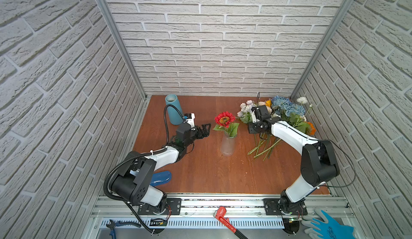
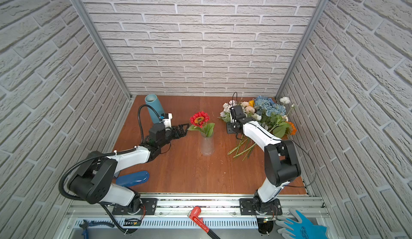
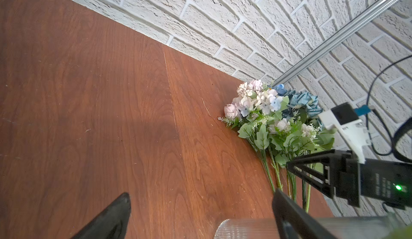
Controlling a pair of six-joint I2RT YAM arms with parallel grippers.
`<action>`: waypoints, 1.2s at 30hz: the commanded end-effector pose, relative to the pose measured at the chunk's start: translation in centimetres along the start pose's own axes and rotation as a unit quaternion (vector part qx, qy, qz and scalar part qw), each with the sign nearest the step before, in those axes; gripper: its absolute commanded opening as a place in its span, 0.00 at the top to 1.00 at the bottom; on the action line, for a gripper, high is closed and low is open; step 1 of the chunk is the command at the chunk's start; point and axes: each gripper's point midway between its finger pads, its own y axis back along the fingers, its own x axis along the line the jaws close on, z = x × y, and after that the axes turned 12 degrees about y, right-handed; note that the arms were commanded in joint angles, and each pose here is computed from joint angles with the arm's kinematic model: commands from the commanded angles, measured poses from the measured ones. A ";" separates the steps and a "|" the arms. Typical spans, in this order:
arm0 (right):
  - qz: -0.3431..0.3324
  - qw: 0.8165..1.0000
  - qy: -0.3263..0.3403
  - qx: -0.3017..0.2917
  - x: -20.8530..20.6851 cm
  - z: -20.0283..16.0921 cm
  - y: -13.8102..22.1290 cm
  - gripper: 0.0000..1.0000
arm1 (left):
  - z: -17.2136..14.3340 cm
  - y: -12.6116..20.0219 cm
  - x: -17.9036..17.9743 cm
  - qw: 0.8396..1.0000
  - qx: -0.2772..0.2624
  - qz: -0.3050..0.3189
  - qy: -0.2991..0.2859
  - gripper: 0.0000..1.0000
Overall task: Arrange flowers in a vase
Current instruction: Pick up the flowers from the top-right of the table.
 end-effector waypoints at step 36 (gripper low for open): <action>-0.032 0.990 -0.053 0.129 -2.4 -2.8 -7.9 0.78 | 0.8 0.7 0.2 0.999 -0.018 0.002 -0.029 0.02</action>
